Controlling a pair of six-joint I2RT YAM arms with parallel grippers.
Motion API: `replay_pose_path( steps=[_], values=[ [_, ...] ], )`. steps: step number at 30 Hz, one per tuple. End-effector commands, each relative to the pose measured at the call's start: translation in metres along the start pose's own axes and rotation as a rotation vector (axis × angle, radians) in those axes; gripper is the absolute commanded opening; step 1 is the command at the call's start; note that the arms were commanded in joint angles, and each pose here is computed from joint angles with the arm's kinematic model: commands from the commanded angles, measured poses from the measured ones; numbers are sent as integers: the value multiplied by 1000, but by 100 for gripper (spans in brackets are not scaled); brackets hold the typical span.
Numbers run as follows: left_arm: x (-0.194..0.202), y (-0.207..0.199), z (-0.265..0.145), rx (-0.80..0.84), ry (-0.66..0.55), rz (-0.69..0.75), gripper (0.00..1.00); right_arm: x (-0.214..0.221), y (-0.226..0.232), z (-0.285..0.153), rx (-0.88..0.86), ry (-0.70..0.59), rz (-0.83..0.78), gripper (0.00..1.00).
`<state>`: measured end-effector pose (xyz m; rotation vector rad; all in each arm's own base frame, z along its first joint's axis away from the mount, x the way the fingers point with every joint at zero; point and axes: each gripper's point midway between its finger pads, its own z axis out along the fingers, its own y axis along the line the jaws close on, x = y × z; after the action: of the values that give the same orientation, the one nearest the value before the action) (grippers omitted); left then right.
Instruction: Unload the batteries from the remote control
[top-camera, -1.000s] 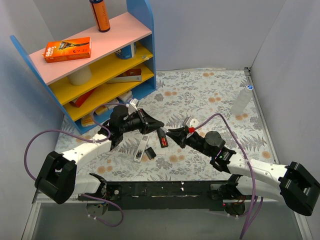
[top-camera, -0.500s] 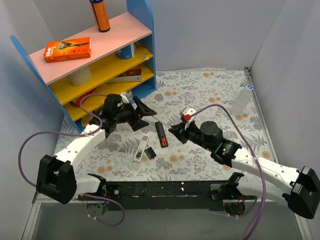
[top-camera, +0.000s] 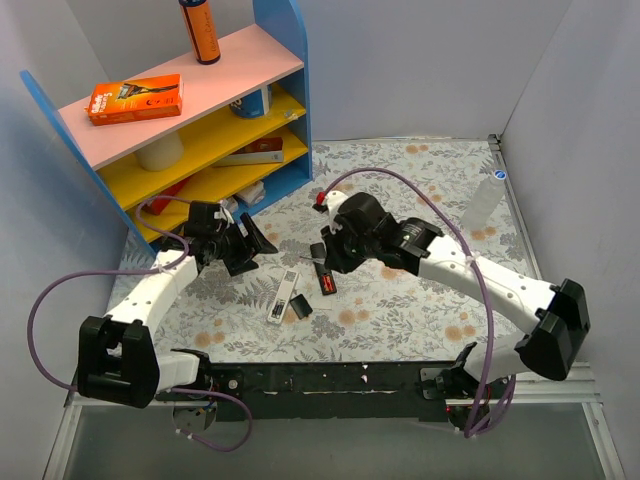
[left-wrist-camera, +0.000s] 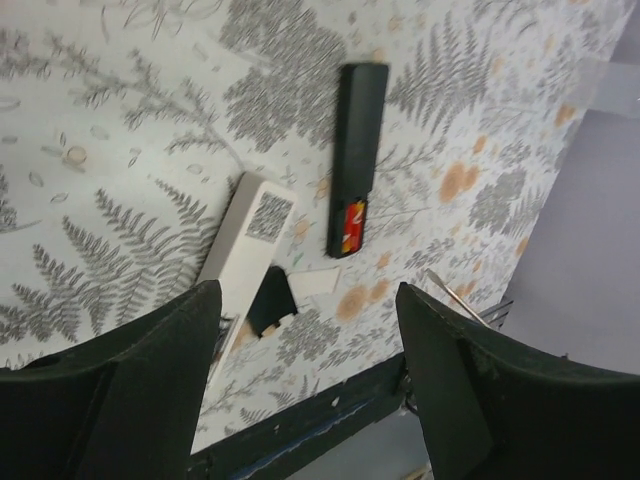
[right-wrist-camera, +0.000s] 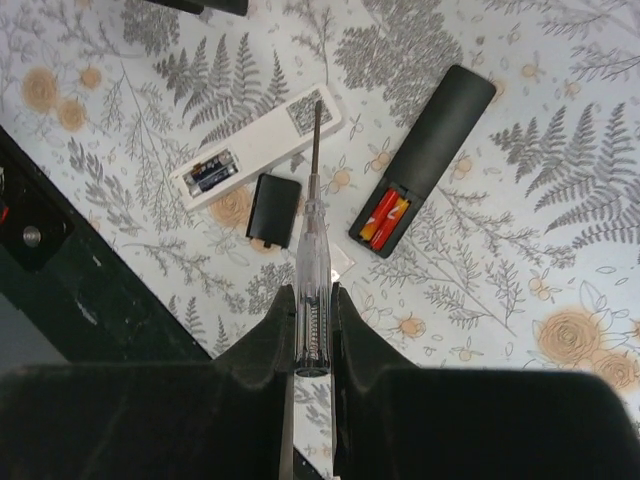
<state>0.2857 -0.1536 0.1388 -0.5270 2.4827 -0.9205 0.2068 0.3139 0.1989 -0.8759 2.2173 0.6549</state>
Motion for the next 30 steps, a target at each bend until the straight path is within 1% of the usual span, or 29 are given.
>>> replay_pose_path(
  steps=[1,3,4,5,7,10,14,18,23,30],
  values=[
    [27,19,5,4,73,26,69,8,23,-4,-36,160,9,1],
    [37,29,11,-1,111,8,67,13,33,-2,-48,216,-12,1],
    [42,31,15,6,137,2,66,21,37,6,-55,267,-19,1],
    [48,35,17,3,158,-7,64,19,41,6,-61,286,-32,1],
    [53,41,22,-5,182,-18,63,27,50,11,-60,342,-62,1],
    [53,49,24,-21,184,-25,60,40,59,25,-45,431,-100,1],
    [52,59,28,-39,209,-60,55,43,76,34,-67,458,-136,1],
    [54,66,32,-47,239,-79,54,42,88,40,-75,474,-155,1],
    [60,70,35,-46,267,-89,51,44,91,47,-71,495,-164,1],
    [63,70,36,-36,286,-97,44,41,94,52,-67,506,-172,1]
  ],
)
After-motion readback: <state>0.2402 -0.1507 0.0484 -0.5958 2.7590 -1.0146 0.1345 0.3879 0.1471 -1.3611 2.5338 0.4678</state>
